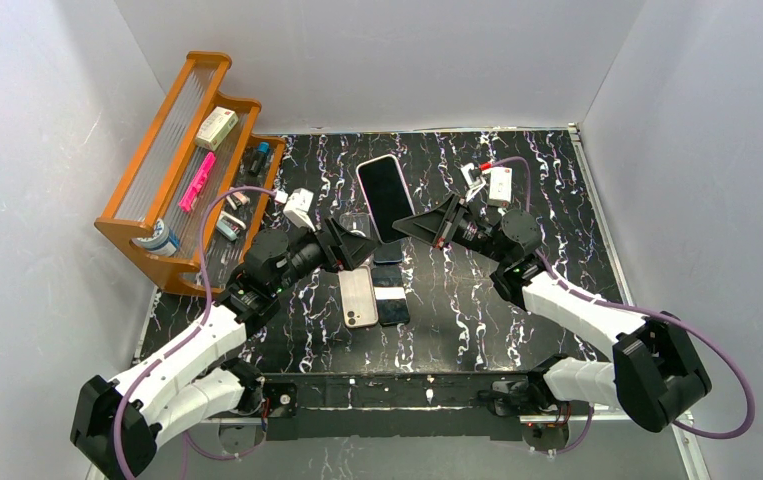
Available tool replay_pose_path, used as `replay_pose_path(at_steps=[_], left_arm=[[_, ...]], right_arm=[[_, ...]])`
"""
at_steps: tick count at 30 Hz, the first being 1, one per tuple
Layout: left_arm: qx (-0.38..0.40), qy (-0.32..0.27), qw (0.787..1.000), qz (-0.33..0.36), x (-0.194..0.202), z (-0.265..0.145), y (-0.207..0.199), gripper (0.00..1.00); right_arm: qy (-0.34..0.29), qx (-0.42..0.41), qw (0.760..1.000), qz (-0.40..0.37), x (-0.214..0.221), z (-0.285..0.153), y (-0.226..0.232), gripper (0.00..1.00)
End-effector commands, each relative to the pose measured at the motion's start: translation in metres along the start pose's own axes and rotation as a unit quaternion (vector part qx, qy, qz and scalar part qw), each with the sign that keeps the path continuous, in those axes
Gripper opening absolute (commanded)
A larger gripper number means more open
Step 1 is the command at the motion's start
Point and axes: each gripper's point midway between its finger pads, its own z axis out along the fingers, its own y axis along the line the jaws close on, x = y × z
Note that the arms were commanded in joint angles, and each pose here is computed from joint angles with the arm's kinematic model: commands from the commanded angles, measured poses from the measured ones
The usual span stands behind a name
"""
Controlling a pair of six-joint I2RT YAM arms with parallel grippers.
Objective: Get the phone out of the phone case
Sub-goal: Remove the phone case from the phone.
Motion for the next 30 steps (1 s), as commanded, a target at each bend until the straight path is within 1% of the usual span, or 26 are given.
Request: replay_pose_path(at_steps=[1, 8, 13, 20, 27, 30], left_arm=[[0.013, -0.003, 1.000, 0.004, -0.001, -0.001, -0.005, 0.78], [0.057, 0.004, 0.998, -0.004, -0.001, 0.004, -0.021, 0.79], [0.055, -0.003, 0.998, -0.009, -0.003, 0.006, -0.020, 0.79], [0.050, -0.029, 0.998, -0.012, -0.015, 0.016, -0.019, 0.76], [0.102, -0.060, 0.992, -0.040, -0.032, 0.025, -0.040, 0.73], [0.119, -0.070, 0.989, -0.045, -0.039, 0.026, -0.049, 0.70]], right_arm=[[-0.037, -0.071, 0.996, -0.050, -0.022, -0.002, 0.046, 0.01], [-0.034, -0.071, 0.996, -0.048, -0.021, -0.002, 0.046, 0.01], [-0.026, -0.080, 0.996, -0.042, -0.018, -0.001, 0.048, 0.01], [-0.009, -0.078, 0.997, -0.027, -0.010, -0.002, 0.041, 0.01], [0.011, -0.074, 0.997, -0.011, 0.001, -0.005, 0.036, 0.01], [0.016, -0.068, 0.998, -0.002, 0.005, -0.007, 0.031, 0.01]])
